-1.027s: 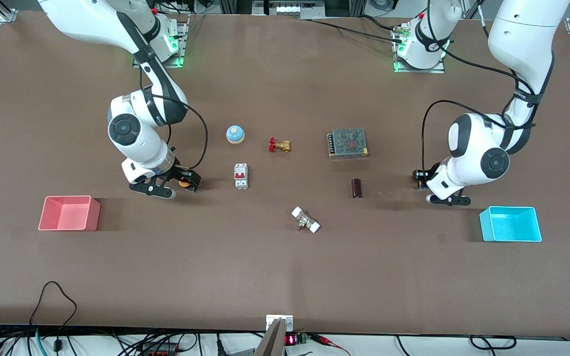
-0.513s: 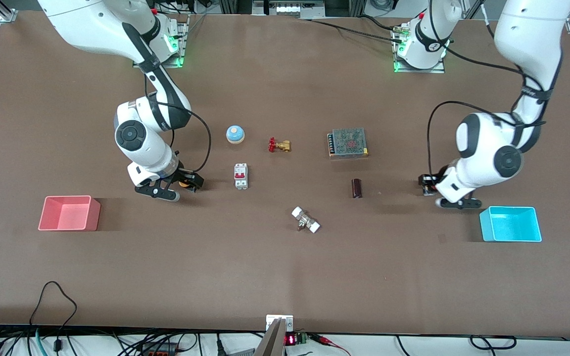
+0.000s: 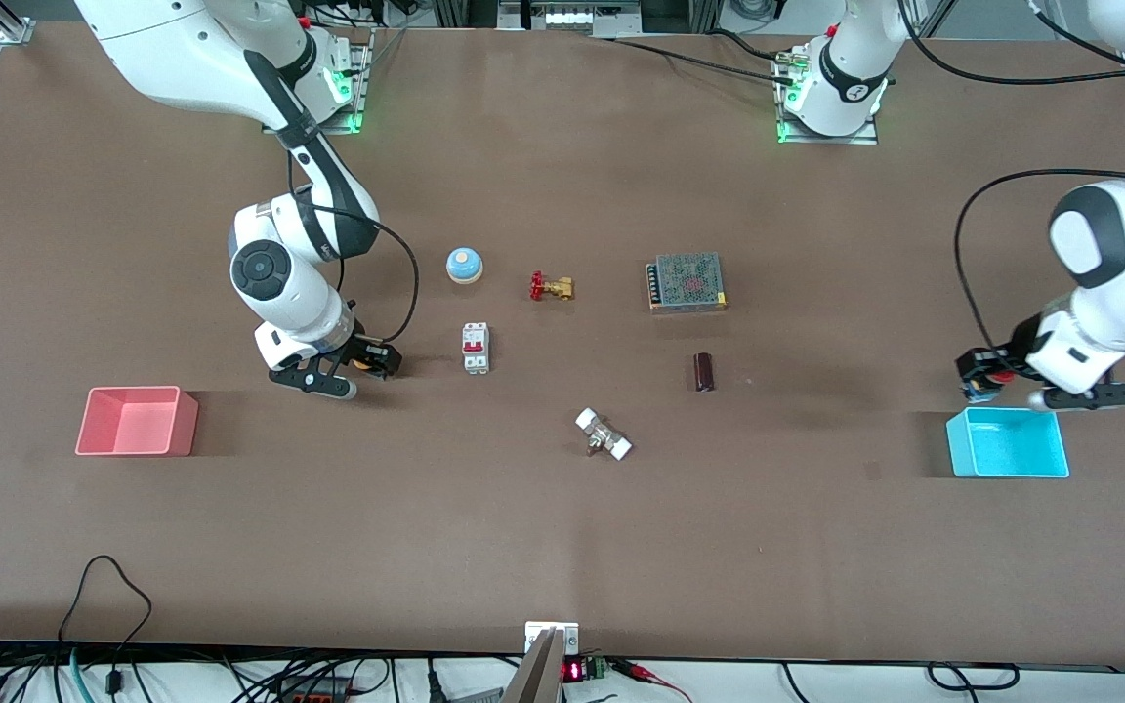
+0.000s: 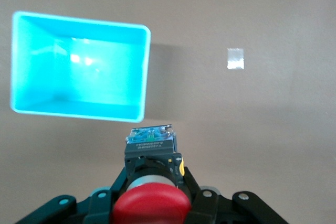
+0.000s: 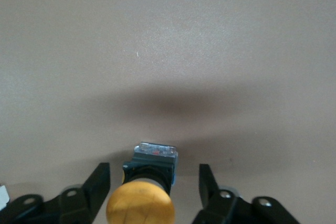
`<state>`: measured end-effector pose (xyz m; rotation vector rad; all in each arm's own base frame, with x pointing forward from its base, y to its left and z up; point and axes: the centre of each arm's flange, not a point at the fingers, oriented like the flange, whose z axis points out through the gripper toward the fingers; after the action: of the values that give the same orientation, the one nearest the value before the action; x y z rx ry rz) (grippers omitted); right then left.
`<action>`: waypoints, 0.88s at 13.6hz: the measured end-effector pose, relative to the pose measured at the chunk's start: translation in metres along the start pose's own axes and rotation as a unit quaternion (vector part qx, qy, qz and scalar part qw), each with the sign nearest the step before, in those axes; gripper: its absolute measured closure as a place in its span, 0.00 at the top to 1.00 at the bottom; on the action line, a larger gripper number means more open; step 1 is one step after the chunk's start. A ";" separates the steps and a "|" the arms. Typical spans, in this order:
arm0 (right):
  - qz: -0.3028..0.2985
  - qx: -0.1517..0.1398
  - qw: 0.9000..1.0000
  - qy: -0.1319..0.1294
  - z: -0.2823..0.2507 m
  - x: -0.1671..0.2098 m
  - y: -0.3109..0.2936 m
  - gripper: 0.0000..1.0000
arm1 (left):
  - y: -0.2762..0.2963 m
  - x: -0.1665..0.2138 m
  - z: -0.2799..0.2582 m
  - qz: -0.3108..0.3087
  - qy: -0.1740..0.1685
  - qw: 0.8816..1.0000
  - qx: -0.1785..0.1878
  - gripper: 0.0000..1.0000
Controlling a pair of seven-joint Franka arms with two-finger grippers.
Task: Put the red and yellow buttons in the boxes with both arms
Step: 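Carry the red button over the cyan box while the right carries yellow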
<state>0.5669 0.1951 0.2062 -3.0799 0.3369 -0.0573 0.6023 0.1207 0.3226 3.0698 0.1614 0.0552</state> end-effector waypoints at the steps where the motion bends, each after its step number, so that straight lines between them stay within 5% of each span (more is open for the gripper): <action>1: 0.000 0.000 1.000 0.000 0.000 0.000 0.000 0.75 | -0.004 0.004 0.005 -0.001 -0.002 1.000 0.000 0.41; 6: -0.007 -0.003 1.000 0.003 0.000 0.000 -0.001 0.42 | -0.035 0.047 0.046 0.003 -0.002 1.000 0.005 0.41; 12: -0.040 -0.005 0.999 0.010 -0.010 0.009 0.000 0.42 | -0.061 0.058 0.049 -0.002 -0.047 0.999 0.004 0.41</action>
<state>0.5752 0.1927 0.2168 -3.1037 0.2151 -0.0892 0.6554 0.1845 0.2712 3.0725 0.1618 -0.0900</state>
